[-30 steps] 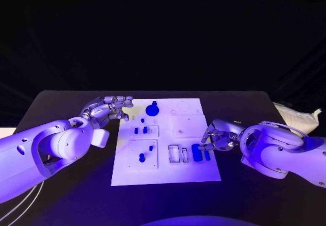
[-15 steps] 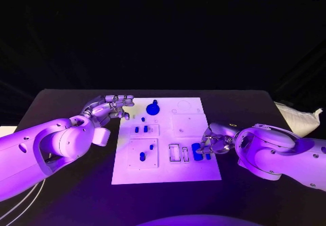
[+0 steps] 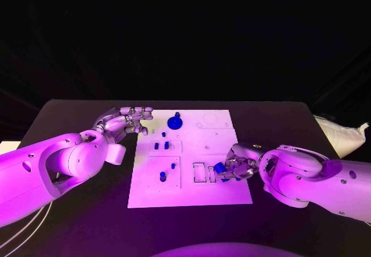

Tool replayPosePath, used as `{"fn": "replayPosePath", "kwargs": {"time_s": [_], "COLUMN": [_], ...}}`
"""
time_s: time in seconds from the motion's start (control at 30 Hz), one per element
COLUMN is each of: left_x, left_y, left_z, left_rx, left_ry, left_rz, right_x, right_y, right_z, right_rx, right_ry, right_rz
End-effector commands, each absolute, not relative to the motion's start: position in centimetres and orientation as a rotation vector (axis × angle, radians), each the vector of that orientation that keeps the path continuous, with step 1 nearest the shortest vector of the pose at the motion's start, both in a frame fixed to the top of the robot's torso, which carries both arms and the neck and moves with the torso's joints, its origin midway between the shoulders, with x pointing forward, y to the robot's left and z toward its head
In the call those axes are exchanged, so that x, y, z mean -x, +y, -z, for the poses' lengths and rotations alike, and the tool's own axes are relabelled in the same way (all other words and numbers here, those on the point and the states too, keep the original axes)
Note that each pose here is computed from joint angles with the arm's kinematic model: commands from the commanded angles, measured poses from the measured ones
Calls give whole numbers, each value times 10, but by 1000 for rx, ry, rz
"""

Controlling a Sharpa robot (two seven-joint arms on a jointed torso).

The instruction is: Assemble the parts on the task board

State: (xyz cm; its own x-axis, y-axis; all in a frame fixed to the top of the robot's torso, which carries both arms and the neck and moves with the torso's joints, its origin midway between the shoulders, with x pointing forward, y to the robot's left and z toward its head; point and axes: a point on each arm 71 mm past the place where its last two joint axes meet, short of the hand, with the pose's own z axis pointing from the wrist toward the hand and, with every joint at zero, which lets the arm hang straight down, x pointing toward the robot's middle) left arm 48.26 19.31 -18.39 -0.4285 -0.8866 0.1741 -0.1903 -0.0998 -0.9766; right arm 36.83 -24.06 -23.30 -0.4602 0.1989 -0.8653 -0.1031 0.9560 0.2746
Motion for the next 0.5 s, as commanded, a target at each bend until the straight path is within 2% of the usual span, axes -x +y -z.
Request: {"fn": "replayPosePath", "kwargs": {"time_s": [0.03,0.5], "left_x": [-482,-482], "left_y": [191,192], "left_z": [183,184], "left_rx": [1175,1176], "left_ry": [1615,1617], "left_rz": [1599,1598], "right_x": [-366,-362], "right_y": [-241,-248], "right_z": [240,225], "right_rx": [-54,-213], "right_ry": [2036,1895], "right_rz": [-315,-394]}}
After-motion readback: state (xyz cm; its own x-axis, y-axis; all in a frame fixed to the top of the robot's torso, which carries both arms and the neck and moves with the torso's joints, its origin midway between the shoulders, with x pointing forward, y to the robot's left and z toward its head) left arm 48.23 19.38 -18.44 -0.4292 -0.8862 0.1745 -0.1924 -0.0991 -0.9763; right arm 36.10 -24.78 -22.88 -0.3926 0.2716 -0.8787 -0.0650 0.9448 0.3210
